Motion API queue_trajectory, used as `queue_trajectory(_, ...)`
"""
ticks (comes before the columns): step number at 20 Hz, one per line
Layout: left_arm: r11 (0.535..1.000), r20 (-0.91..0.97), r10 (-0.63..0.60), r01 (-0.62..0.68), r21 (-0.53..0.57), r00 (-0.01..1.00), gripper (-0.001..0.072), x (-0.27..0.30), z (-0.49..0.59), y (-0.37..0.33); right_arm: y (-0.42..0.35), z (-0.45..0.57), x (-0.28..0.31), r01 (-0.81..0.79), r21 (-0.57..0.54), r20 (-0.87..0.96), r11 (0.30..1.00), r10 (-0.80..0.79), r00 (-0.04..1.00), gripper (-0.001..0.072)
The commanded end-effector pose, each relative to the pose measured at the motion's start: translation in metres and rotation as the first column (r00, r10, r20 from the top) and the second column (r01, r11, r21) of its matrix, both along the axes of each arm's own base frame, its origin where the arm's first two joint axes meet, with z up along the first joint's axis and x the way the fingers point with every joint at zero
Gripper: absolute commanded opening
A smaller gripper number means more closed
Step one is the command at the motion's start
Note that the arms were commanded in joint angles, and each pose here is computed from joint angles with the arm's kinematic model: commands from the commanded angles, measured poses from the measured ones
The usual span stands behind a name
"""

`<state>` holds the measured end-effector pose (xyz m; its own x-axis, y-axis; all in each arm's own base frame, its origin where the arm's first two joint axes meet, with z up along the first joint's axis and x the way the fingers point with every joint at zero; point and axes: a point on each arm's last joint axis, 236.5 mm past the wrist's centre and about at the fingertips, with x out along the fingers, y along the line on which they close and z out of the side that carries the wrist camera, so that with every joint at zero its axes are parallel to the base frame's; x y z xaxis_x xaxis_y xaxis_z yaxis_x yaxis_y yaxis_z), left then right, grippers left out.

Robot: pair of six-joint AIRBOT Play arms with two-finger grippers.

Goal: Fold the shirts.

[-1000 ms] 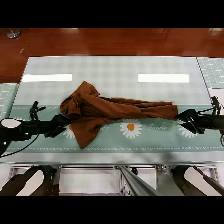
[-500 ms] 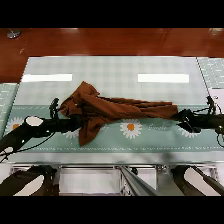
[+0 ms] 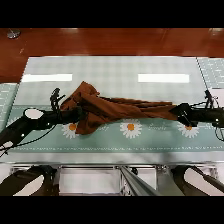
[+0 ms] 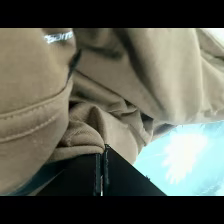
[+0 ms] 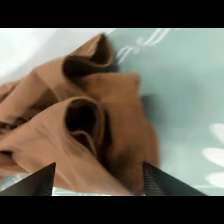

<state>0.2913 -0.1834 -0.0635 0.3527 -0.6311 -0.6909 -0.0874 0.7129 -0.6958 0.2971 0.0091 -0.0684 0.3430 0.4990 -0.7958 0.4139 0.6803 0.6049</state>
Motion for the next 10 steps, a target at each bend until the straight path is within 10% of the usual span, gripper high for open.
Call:
queue_trajectory(1,1.000,-0.001,-0.015,0.015,-0.008,1.000,0.0024,-0.001,0.003,-0.003,0.026,-0.014,0.012,-0.048,0.024,-0.054,0.999,0.049,0.997,0.0352)
queue_trajectory(2,1.000,0.003,-0.017,0.017,-0.013,1.000,0.0024,0.000,0.006,-0.003,0.029,-0.009,0.023,-0.072,0.017,-0.035,0.997,0.072,0.997,0.0026)
queue_trajectory(7,0.997,0.317,0.025,-0.002,-0.072,0.948,0.0023,0.073,0.142,0.019,0.024,0.132,0.109,-0.189,-0.081,0.261,0.979,0.204,0.943,0.0034)
queue_trajectory(10,0.993,0.660,0.117,-0.087,-0.077,0.742,0.0024,0.112,0.315,0.065,0.018,0.276,0.144,-0.151,-0.200,0.512,0.968,0.234,0.826,0.0034)
